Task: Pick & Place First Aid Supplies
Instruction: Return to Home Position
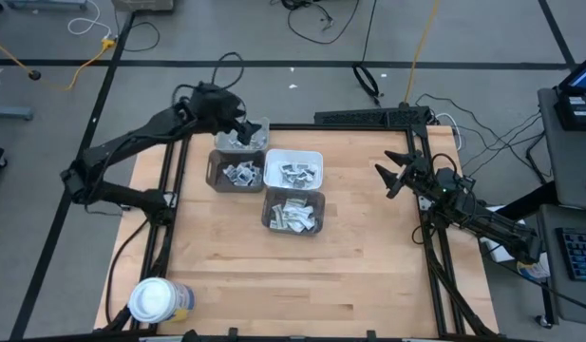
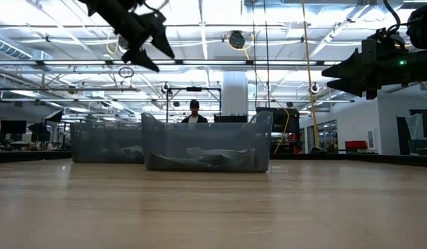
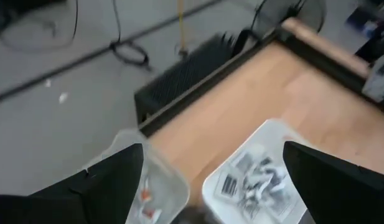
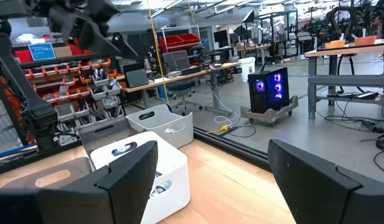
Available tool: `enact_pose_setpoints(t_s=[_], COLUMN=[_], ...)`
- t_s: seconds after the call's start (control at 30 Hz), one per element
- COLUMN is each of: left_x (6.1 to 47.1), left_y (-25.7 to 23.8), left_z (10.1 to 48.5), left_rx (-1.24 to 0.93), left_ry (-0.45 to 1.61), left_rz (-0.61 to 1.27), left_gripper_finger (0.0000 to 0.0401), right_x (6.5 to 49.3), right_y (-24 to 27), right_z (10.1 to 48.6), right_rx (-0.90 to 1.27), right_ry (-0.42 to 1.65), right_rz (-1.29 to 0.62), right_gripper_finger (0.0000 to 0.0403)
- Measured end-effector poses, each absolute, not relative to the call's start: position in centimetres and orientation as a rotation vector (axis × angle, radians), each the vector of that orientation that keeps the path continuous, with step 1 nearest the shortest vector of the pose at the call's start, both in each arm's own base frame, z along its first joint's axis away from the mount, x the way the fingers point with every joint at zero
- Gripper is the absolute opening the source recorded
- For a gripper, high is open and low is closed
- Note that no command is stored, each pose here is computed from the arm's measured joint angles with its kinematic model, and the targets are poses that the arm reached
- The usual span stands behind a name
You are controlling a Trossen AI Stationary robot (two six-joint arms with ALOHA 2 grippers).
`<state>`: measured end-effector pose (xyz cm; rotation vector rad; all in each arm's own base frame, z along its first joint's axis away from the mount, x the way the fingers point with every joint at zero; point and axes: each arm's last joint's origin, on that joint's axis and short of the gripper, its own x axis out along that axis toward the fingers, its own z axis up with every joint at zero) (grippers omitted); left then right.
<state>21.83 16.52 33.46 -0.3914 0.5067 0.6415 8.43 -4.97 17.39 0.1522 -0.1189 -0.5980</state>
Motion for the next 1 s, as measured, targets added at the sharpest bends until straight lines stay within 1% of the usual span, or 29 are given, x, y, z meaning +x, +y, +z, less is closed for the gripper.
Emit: enact_pose_setpoints(t_s=[0.1,0.23,0.43,0.63,0.77,0.9,1.0], left_x=[21.0,19.2,15.9,12.0,9.8,8.7,8.3], left_y=[15.4,13.4,10.2,7.5,6.1,5.1,4.6], left_z=[34.2,33.4,29.9,25.5,23.1,21.4,20.6], left_rx=[-0.322,-0.25,-0.309,-0.256,-0.319,-0.254,-0.169], left_ry=[0.408,0.203,0.07,-0.034,-0.151,-0.27,-0.288], left_rz=[0.613,0.589,0.547,0.527,0.501,0.412,0.32], left_gripper_finger=[0.0392,0.0392,0.0392,0.0392,0.0392,0.0392,0.0392], right_x=[8.4,8.4,8.4,8.4,8.4,8.4,8.4], right_y=[-5.0,-5.0,-5.0,-5.0,-5.0,-5.0,-5.0], right_z=[17.4,17.4,17.4,17.4,17.4,17.4,17.4], right_rx=[0.152,0.152,0.152,0.152,0.152,0.152,0.152], right_ry=[-0.119,-0.119,-0.119,-0.119,-0.119,-0.119,-0.119], right_rz=[-0.598,-0.598,-0.598,-0.598,-0.598,-0.598,-0.598], right_gripper_finger=[0.0297,0.0297,0.0297,0.0297,0.0297,0.0297,0.0297])
